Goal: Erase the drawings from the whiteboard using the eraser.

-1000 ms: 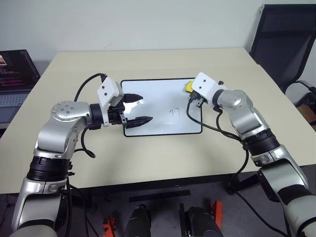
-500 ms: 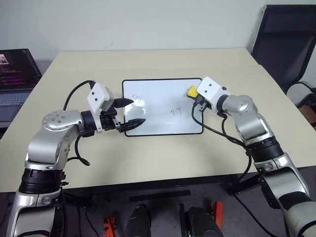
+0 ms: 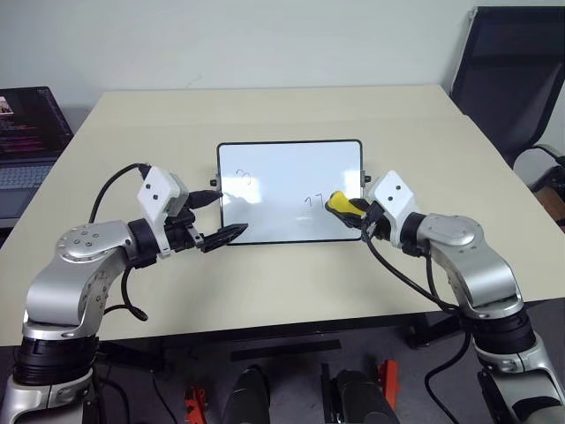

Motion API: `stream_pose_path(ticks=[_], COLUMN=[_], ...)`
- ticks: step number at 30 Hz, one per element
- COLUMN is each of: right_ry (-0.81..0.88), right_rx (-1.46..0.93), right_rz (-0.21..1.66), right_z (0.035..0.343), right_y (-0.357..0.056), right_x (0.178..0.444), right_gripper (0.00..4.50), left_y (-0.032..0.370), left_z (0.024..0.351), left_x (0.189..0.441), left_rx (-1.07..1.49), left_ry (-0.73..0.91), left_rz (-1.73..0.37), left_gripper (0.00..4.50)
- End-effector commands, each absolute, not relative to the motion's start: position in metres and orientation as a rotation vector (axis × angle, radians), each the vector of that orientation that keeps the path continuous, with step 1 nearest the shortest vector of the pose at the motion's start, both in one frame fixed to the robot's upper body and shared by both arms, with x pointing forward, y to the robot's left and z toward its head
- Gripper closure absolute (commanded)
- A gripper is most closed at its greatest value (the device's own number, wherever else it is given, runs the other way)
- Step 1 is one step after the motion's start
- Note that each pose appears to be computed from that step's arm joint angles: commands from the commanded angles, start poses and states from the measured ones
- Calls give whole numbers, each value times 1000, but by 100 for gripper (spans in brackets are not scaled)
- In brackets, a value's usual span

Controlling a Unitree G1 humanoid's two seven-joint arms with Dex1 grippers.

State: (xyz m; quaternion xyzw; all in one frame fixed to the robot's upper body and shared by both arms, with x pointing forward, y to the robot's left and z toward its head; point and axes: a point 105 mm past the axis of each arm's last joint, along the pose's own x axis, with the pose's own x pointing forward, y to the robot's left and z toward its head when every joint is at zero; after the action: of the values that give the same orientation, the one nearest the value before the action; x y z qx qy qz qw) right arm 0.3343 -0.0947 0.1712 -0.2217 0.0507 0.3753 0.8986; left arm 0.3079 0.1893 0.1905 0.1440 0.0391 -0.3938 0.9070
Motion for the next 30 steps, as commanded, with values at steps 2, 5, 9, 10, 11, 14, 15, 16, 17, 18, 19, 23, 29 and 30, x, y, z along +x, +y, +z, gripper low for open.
stream_pose_path(ticks=[2,5,9,10,11,14,15,16,17,18,19,23,29,30], right_ry=[63,68,60,58,56,26,13,5,-1,-7,-8,47,143,125], right_rx=[-454,-490,-581,-596,-607,-646,-664,-675,-703,-736,-773,-911,-1081,-1099], right_rz=[762,771,782,776,772,717,699,689,682,677,673,718,874,855], right_z=[182,180,177,176,176,182,185,187,188,187,185,164,139,143], right_y=[-92,-87,-72,-67,-64,-57,-54,-52,-50,-48,-47,-45,-50,-52], right_x=[325,324,333,338,341,362,370,375,380,385,390,397,381,384], right_gripper=[353,353,353,353,353,353,353,353,353,353,353,353,353,353], left_y=[184,183,183,181,181,176,174,173,173,173,173,172,172,171], left_z=[199,189,180,180,179,181,181,181,181,181,181,181,181,182], left_x=[299,295,293,293,293,294,294,294,294,294,294,294,294,294], left_rx=[314,316,358,359,358,342,341,342,342,341,341,340,337,337], left_ry=[36,72,118,119,118,111,112,113,114,114,114,112,110,109], left_rz=[-805,-806,-830,-837,-840,-858,-865,-869,-872,-873,-875,-877,-878,-878], left_gripper=[0,0,0,0,0,0,0,0,0,0,0,0,0,0])
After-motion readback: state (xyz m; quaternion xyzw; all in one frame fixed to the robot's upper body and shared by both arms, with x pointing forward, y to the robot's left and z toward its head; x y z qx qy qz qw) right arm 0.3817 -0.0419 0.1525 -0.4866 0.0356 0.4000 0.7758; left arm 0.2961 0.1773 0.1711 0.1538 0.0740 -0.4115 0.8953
